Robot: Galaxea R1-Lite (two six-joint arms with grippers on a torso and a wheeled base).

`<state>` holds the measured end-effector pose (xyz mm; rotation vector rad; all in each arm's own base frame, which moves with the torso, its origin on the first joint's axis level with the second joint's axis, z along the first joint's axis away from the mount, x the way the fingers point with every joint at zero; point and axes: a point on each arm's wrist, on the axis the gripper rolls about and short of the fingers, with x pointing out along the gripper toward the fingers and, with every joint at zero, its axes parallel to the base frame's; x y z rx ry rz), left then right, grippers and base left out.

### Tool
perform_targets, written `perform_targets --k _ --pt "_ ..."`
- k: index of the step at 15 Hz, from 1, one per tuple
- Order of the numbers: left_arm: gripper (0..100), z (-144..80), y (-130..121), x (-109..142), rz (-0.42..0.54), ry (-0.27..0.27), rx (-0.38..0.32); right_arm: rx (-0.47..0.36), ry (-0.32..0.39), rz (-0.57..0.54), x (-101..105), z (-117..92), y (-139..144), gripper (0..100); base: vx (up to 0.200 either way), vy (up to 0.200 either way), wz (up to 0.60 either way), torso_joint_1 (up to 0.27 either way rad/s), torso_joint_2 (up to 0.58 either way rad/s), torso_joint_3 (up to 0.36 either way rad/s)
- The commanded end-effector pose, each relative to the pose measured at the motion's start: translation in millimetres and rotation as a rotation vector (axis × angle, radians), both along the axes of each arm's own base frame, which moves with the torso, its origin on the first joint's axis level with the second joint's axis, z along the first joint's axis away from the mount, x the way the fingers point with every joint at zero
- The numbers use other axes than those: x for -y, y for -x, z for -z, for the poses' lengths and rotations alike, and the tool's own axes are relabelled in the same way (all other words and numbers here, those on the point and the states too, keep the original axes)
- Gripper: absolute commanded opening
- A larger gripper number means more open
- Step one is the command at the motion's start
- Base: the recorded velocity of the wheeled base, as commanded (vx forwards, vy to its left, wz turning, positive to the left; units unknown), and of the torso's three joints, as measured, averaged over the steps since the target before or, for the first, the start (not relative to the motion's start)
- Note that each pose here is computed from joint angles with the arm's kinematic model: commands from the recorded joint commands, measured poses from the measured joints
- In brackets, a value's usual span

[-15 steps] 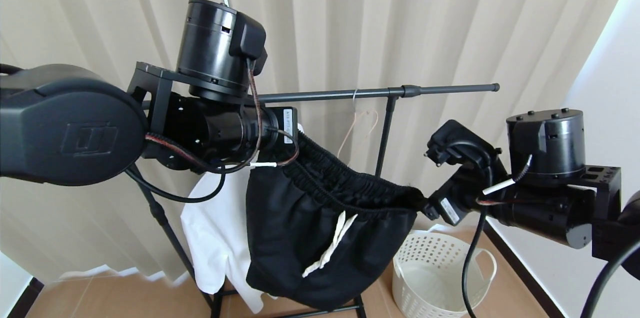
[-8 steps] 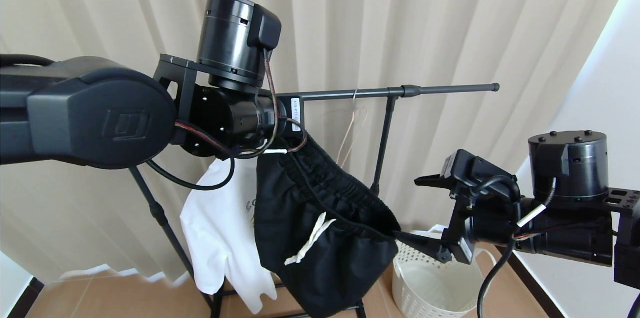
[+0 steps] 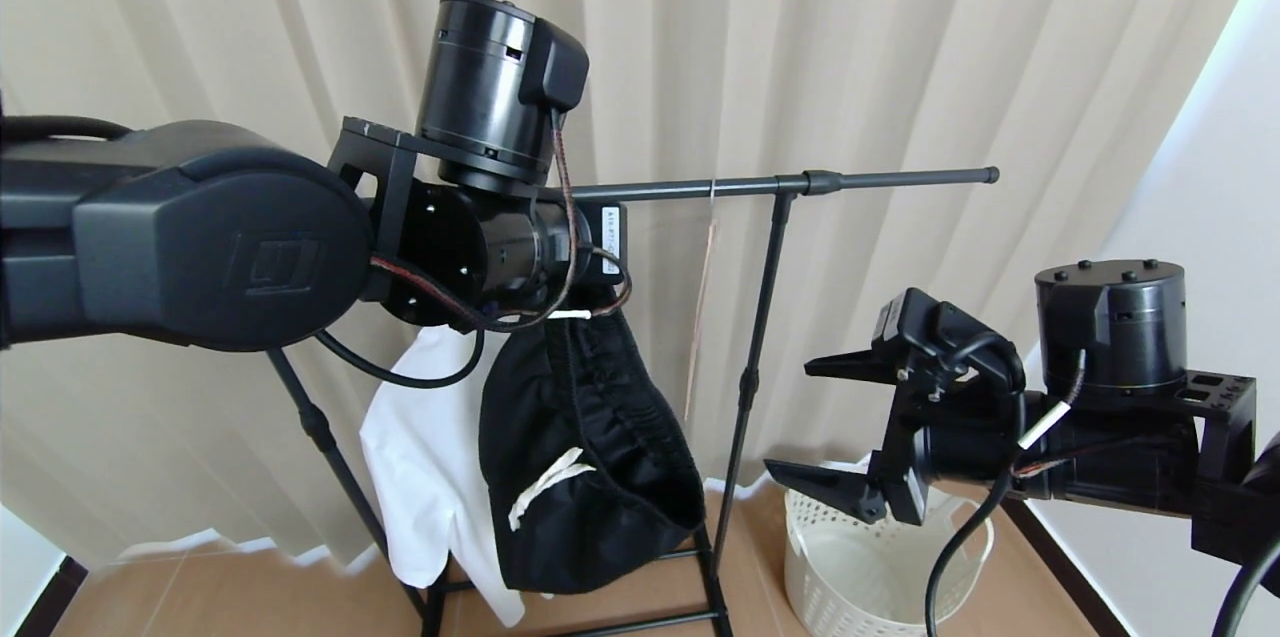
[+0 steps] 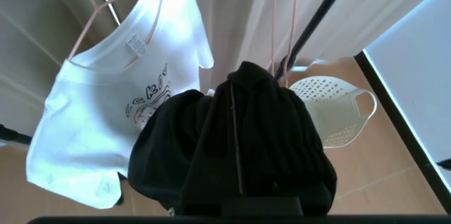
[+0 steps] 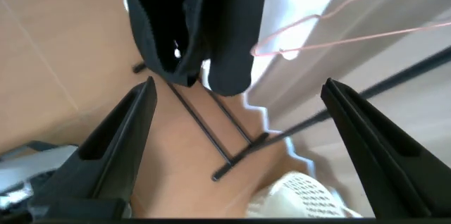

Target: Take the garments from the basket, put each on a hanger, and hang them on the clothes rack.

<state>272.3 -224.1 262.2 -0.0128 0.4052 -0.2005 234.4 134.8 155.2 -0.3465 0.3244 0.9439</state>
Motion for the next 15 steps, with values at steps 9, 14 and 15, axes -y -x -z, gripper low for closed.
perform_targets --k 9,14,15 --pt "0 -5.7 20.8 17.0 0.077 0.006 0.012 -0.101 -0.064 -0.061 -18.3 19.0 -9.9 100 0.0 0.0 0.0 0.0 0.0 0.0" --pt "0 -15.4 38.6 22.8 0.13 0.015 0.035 -0.123 -0.045 -0.041 -23.9 28.7 -20.5 100 0.0 0.0 0.0 0.0 0.0 0.0" --pt "0 -15.4 39.7 23.8 0.133 0.015 0.035 -0.123 -0.045 -0.041 -23.9 28.7 -20.5 100 0.0 0.0 0.0 0.0 0.0 0.0"
